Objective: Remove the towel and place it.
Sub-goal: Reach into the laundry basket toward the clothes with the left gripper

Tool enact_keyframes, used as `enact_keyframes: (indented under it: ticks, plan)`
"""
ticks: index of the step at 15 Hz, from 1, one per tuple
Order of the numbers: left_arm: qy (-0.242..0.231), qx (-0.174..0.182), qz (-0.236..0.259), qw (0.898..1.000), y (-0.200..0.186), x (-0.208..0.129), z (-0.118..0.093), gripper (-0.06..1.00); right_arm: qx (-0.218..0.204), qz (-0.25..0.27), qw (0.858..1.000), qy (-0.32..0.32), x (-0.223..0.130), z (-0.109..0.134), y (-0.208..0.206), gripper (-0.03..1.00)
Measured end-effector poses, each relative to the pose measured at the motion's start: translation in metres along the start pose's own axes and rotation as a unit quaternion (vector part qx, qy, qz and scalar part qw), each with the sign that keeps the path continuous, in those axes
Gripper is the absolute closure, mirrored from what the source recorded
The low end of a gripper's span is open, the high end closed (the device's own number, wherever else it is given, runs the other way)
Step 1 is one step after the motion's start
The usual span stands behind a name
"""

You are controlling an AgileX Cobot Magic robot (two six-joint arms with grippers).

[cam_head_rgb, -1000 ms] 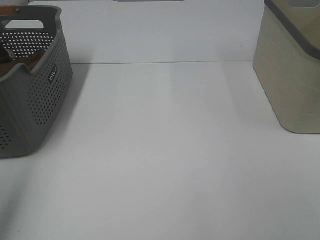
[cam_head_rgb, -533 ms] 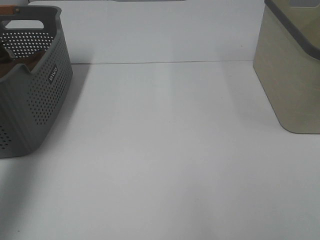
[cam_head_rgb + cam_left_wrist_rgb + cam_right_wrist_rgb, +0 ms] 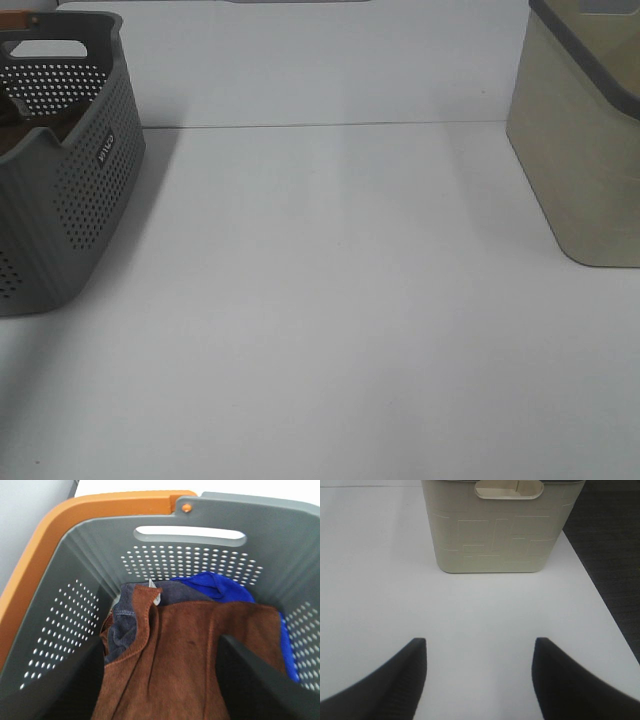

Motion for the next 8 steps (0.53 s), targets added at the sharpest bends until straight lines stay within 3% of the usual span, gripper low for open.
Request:
enact_keyframes:
  ticks: [4,8]
  plan:
    - [-0.021,0.019,0.027,0.999,0.050,0.001,0.010,0.32,0.000,0.000,1.000,0.000,0.000,0.000,0.000,0.38]
    - [-0.027,0.029,0.040,0.998,0.072,-0.008,0.019,0.32,0.000,0.000,1.000,0.000,0.000,0.000,0.000,0.38]
Point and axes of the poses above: a point on each arm's last joint axis where the gripper is mounted, y pointing out along that axis toward the gripper, z along the wrist's bending axis when the last joint is at zero, x = y × z, the point moved 8 cm from there along y, pointing out along that axis toward the gripper, and after that the axes turned 7 degrees about -y, right-handed, at the moved point
